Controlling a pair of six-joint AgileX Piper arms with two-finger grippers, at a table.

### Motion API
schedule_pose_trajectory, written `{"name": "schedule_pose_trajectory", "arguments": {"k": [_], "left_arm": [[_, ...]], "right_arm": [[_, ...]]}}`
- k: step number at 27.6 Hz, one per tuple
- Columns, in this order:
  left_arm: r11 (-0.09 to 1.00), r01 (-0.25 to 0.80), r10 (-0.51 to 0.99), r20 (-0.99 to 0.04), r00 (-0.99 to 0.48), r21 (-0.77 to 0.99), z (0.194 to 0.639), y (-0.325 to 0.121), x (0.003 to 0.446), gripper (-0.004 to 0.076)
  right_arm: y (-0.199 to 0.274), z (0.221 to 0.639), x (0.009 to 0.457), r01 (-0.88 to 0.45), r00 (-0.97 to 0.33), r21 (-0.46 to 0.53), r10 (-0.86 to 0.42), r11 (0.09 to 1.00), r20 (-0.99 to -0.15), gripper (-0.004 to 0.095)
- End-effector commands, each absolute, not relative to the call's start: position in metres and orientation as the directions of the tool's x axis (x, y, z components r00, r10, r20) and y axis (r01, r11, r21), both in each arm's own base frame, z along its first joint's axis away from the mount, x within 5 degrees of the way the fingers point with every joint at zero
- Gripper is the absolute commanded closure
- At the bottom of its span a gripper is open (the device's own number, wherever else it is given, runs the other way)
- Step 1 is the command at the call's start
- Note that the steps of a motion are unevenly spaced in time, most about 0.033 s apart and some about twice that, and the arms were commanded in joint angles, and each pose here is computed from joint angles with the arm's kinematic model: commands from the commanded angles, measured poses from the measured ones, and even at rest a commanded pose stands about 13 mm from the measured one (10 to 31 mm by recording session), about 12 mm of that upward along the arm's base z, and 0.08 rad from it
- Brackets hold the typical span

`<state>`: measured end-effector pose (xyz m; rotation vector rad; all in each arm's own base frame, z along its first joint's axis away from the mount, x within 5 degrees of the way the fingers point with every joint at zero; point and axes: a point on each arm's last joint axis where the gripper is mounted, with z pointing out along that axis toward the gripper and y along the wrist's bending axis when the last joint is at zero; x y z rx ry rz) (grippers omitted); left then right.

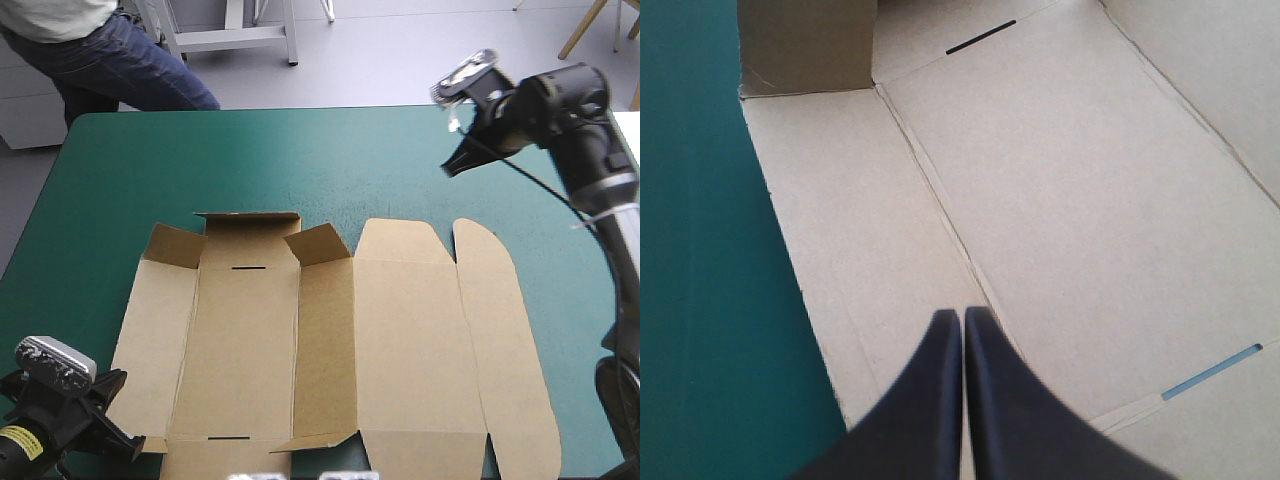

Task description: Fold the box

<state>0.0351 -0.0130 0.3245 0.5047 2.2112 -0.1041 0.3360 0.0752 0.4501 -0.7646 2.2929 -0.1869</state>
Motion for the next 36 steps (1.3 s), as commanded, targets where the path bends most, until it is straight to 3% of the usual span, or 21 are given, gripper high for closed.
{"name": "schedule_pose_trajectory", "arguments": {"k": [1, 4, 10, 15, 20, 24, 30, 36], "left_arm": [[0.919, 0.382, 0.297, -0.812, -0.503, 0.100, 0.337, -0.014, 0.037, 0.0734], [0.919, 0.381, 0.296, -0.811, -0.505, 0.098, 0.337, -0.014, 0.038, 0.0734], [0.920, 0.380, 0.294, -0.812, -0.504, 0.097, 0.337, -0.014, 0.038, 0.0734], [0.920, 0.379, 0.292, -0.816, -0.499, 0.097, 0.337, -0.014, 0.038, 0.0734], [0.920, 0.378, 0.290, -0.819, -0.495, 0.098, 0.338, -0.014, 0.038, 0.0734], [0.921, 0.378, 0.289, -0.819, -0.495, 0.096, 0.338, -0.014, 0.038, 0.0734], [0.929, 0.369, 0.219, -0.824, -0.523, 0.012, 0.338, -0.018, 0.037, 0.0734], [0.948, 0.309, 0.153, -0.743, -0.651, -0.075, 0.330, -0.020, 0.046, 0.0734]], "right_arm": [[0.025, 0.493, 0.296, -0.291, -0.566, -0.289, -0.407, 0.912, -0.717, 0.0927], [-0.027, 0.477, 0.255, -0.122, -0.670, -0.243, -0.260, 0.962, -0.695, 0.0927], [-0.048, 0.439, 0.192, 0.020, -0.739, -0.119, -0.065, 0.993, -0.670, 0.0927], [-0.030, 0.397, 0.142, 0.014, -0.755, -0.051, -0.023, 0.999, -0.655, 0.0927], [-0.014, 0.368, 0.107, 0.008, -0.716, -0.002, 0.004, 1.000, -0.698, 0.0927], [-0.006, 0.343, 0.094, -0.017, -0.687, 0.020, 0.003, 1.000, -0.726, 0.0927], [0.004, 0.306, 0.083, -0.099, -0.715, 0.027, -0.053, 0.995, -0.698, 0.0927], [0.009, 0.293, 0.080, -0.112, -0.704, 0.069, -0.030, 0.991, -0.710, 0.0927]]}}
